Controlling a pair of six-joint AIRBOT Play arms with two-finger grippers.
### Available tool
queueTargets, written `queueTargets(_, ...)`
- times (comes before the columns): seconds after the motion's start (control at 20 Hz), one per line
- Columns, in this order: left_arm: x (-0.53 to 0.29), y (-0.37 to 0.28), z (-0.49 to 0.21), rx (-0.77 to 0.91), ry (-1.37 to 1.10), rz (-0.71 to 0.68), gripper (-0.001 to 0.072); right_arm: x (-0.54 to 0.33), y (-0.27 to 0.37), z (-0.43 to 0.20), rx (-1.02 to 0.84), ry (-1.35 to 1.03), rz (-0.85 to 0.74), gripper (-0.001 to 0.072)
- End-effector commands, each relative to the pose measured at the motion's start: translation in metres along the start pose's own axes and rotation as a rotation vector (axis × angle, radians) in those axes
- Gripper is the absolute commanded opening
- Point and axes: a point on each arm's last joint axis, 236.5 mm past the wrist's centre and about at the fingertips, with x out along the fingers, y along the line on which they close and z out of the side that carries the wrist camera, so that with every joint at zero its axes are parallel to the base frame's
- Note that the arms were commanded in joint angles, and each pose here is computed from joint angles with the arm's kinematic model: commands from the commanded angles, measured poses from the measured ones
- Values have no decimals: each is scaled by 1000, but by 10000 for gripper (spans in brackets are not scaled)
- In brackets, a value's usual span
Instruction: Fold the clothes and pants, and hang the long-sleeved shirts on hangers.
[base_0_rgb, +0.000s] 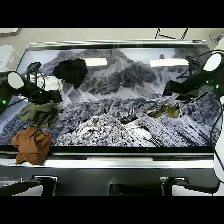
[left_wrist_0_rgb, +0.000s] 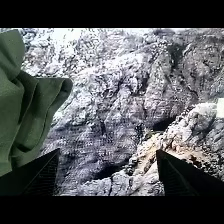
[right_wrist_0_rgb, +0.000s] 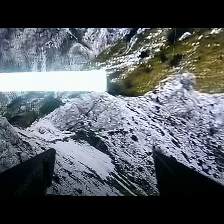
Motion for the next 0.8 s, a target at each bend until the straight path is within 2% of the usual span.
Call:
queueTargets(0.0, 0, 0, 0, 0, 0, 0, 713, 0, 0, 0, -1, 1, 0, 675)
queueTargets(0.5, 0, 0, 0, 0, 0, 0, 713, 0, 0, 0, -1, 1, 0, 675)
queueTargets(0.6, 3, -4, 37, -20, -158, -20, 713, 0, 3, 17, 14, -70, 10, 676)
queueTargets(0.75, -4, -20, 99, -179, -407, -131, 713, -5, 3, 52, -14, -223, 8, 676)
